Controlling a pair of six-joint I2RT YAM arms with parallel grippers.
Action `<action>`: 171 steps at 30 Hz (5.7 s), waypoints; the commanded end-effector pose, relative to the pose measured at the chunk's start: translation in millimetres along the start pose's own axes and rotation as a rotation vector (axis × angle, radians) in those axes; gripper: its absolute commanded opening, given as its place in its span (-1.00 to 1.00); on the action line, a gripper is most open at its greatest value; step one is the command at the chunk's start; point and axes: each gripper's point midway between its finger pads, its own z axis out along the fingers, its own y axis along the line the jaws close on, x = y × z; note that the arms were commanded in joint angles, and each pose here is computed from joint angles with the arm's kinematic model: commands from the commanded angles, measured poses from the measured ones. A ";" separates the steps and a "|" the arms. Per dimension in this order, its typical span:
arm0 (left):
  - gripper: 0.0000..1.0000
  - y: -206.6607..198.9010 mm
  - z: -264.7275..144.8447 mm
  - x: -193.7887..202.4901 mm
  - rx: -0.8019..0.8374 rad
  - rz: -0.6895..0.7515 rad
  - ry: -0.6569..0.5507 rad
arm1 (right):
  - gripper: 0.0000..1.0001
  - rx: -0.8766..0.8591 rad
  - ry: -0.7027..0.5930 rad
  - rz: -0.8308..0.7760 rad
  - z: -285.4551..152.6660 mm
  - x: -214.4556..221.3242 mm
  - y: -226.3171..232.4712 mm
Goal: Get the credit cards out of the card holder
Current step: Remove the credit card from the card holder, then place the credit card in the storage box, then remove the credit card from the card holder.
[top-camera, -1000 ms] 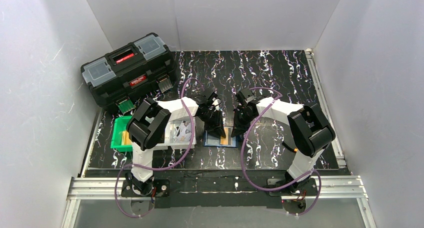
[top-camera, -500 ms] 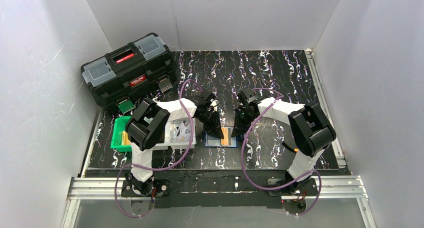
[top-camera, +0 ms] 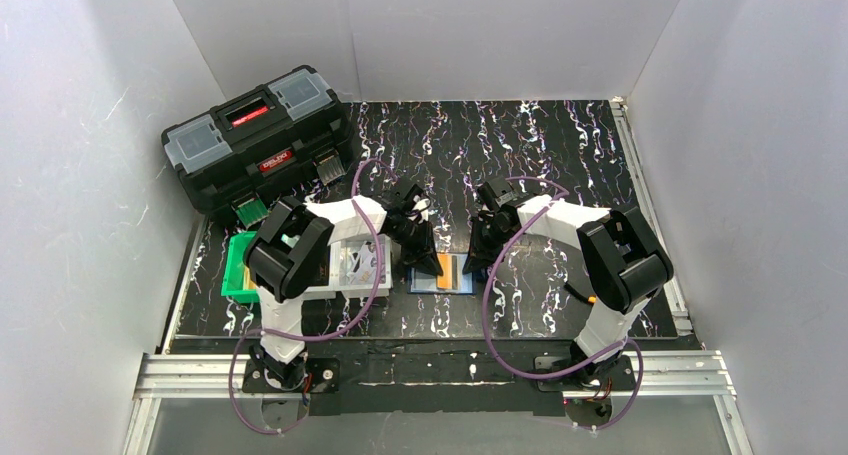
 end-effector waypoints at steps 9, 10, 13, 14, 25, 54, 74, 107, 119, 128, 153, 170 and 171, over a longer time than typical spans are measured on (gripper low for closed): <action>-1.00 11.5 -40.7 0.7 -0.098 0.058 -0.060 | -0.92 0.138 -0.004 0.016 10.9 4.2 -38.7; -1.00 10.4 -43.1 0.7 -0.100 0.064 -0.062 | -0.92 0.137 -0.003 0.016 10.9 4.1 -38.4; -1.00 9.2 -50.5 1.9 -0.116 0.078 -0.066 | -0.92 0.131 -0.008 0.013 9.6 2.9 -36.5; -1.00 8.2 -54.4 2.3 -0.121 0.087 -0.072 | -0.92 0.131 -0.009 0.012 9.0 2.5 -36.0; -1.00 -11.1 -107.8 5.9 -0.161 0.183 -0.166 | -0.89 0.073 -0.061 -0.021 -13.6 -13.8 -8.7; -1.00 135.2 -325.6 4.4 -1.304 0.032 -0.474 | 0.97 -0.148 -0.289 -0.194 -131.0 -30.2 72.8; -1.00 240.8 -325.4 -22.4 -1.568 -0.176 -0.241 | 1.00 -0.146 -0.203 -0.178 -112.9 -5.4 55.0; 0.49 254.9 -313.6 3.7 -1.392 -0.265 -0.194 | 0.99 -0.136 -0.172 -0.169 -101.9 -4.3 51.8; 0.59 222.3 -318.5 -1.1 -1.193 -0.241 -0.341 | 0.99 -0.082 -0.158 -0.155 -92.9 -9.5 50.8; 0.60 139.1 -276.8 -21.8 -0.612 -0.142 -0.494 | 1.00 0.067 -0.151 -0.151 -70.4 -10.4 52.8; 0.56 44.7 -221.9 -29.2 -0.279 -0.149 -0.528 | 0.53 0.263 -0.098 -0.248 2.8 7.9 86.9; 0.53 38.1 -220.2 -29.3 -0.244 -0.143 -0.515 | 0.22 0.495 -0.012 -0.344 25.5 2.5 51.9; 0.52 37.6 -220.1 -29.3 -0.242 -0.144 -0.514 | 0.18 0.505 -0.007 -0.352 26.1 2.4 49.2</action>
